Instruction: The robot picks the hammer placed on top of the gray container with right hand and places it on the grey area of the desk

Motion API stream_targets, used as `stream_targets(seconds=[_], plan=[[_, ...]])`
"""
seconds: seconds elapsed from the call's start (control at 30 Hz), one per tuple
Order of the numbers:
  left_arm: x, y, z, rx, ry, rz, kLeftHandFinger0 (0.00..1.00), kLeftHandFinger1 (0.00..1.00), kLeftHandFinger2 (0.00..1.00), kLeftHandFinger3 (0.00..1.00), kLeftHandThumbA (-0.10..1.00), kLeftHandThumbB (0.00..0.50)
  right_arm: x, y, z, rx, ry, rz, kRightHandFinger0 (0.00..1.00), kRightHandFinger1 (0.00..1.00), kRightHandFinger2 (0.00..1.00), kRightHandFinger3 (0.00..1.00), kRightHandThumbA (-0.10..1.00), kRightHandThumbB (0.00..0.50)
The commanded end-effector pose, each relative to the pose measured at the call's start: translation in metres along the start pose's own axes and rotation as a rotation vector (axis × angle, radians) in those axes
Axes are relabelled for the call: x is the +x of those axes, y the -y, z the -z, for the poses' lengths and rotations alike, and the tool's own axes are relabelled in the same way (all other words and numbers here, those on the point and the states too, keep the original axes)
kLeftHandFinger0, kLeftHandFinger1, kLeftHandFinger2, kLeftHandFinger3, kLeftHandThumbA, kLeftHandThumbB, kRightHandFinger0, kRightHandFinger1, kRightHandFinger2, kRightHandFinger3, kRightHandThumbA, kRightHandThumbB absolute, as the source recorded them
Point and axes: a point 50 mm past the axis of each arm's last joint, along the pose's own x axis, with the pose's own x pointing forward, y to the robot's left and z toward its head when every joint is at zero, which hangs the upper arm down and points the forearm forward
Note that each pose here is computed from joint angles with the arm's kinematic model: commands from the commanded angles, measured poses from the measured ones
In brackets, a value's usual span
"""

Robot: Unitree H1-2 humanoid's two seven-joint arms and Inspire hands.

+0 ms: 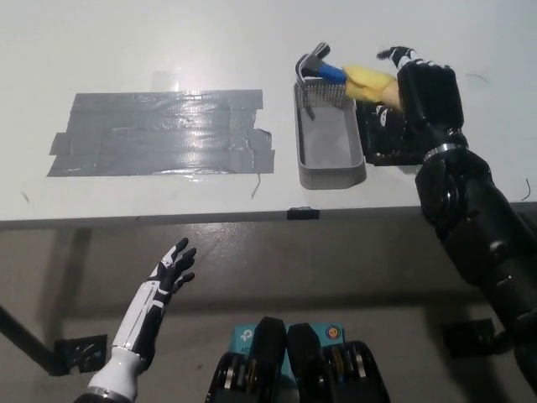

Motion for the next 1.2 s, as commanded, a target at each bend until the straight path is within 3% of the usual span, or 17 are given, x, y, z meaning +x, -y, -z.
stream_targets(seconds=[0.0,0.37,0.43,0.63,0.77,0.87,0.93,1.03,1.17], plan=[[0.005,-0.005,-0.012,0.005,0.047,0.008,0.97,1.0,1.0,1.0,1.0,0.093,0.04,0.064,-0.04,0.088,0.161,0.284,0.0,0.5,0.78,0.92,-0.1,0.154],[0.007,-0.005,-0.013,0.007,0.055,0.016,0.93,1.0,1.0,1.0,1.0,0.072,0.048,0.081,-0.068,0.13,0.218,0.346,0.01,0.5,0.79,0.91,-0.1,0.176],[0.008,-0.005,-0.014,0.01,0.053,0.013,0.9,1.0,1.0,1.0,1.0,0.091,0.051,0.081,-0.081,0.121,0.23,0.347,0.06,0.55,0.85,0.92,-0.1,0.165],[0.01,-0.005,-0.014,0.011,0.051,0.018,0.9,1.0,1.0,1.0,1.0,0.106,0.054,0.079,-0.09,0.108,0.244,0.341,0.09,0.59,0.89,0.95,-0.1,0.16],[0.01,-0.004,-0.013,0.017,0.058,0.031,0.9,1.0,1.0,1.0,1.0,0.104,0.059,0.065,-0.125,0.1,0.295,0.3,0.03,0.52,0.82,0.94,-0.1,0.173],[0.01,-0.004,-0.013,0.017,0.058,0.031,0.89,1.0,1.0,1.0,1.0,0.105,0.059,0.064,-0.125,0.099,0.295,0.301,0.03,0.51,0.81,0.93,-0.1,0.177],[0.012,-0.002,-0.015,0.009,0.05,0.037,0.9,1.0,1.0,1.0,1.0,0.107,0.061,0.05,-0.148,0.103,0.33,0.254,0.0,0.42,0.75,0.85,-0.1,0.174],[0.014,-0.002,-0.016,0.009,0.055,0.044,0.9,1.0,1.0,1.0,1.0,0.1,0.06,0.038,-0.171,0.081,0.352,0.229,0.0,0.38,0.73,0.85,-0.1,0.19],[0.016,0.0,-0.017,0.01,0.062,0.053,0.89,1.0,1.0,1.0,1.0,0.089,0.059,0.03,-0.184,0.087,0.37,0.2,0.0,0.35,0.72,0.84,-0.1,0.174]])
